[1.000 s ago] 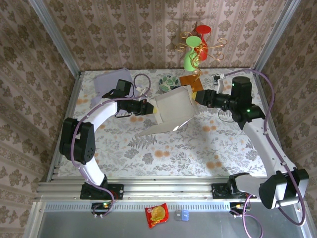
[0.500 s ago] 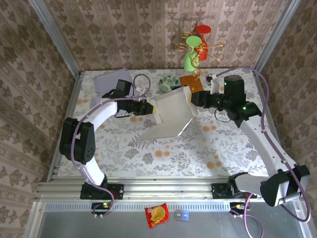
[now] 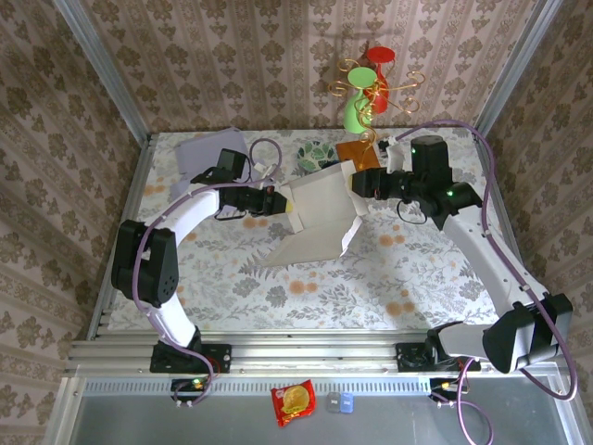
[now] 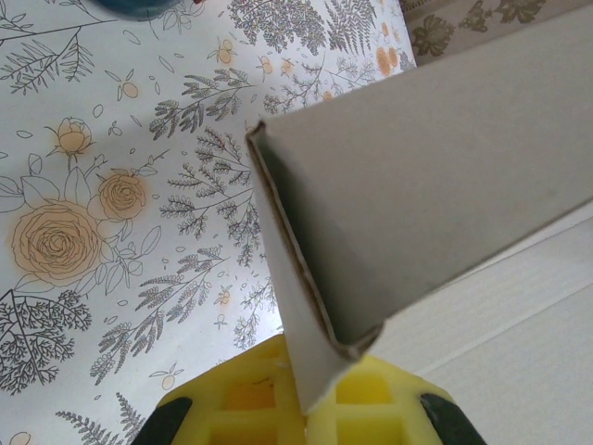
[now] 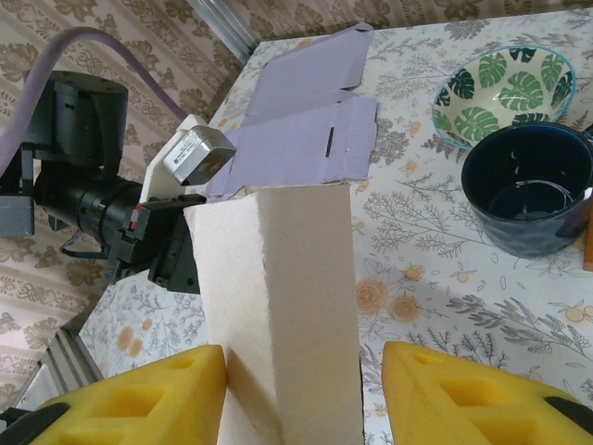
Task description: Fold the paper box
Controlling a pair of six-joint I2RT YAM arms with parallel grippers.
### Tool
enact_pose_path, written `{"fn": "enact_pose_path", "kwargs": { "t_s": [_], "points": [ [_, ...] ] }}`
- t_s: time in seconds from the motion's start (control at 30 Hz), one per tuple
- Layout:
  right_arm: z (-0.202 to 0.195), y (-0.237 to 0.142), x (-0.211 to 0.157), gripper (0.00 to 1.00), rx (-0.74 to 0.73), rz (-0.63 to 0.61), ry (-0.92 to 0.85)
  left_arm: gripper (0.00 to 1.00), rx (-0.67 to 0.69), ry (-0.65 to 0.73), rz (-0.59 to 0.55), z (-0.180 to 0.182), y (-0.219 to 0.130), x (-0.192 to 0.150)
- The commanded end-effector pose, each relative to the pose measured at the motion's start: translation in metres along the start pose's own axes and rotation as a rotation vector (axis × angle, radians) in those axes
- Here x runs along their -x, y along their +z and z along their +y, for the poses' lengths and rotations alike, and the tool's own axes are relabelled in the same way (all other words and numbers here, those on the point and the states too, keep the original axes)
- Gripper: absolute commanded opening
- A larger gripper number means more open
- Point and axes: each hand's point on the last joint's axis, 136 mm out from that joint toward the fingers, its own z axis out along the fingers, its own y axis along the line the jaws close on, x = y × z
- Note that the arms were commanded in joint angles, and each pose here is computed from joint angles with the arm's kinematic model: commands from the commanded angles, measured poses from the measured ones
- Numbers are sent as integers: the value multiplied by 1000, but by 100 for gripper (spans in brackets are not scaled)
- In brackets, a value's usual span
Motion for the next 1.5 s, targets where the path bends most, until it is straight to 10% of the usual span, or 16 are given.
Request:
{"fn": "enact_pose_path", "kwargs": {
  "t_s": [0.0,0.7,1.47],
  "points": [
    [4,3,-8,50,19,46,-12,0,-61,44,-14,-19,-1,11],
    [-21,3,-13,20,-164,48,-99,0,-65,46,-17,-21,0,13],
    [-30,27,-44,29,-300,200,-178,0,50,44,-27,-23,2,15]
  ]
}}
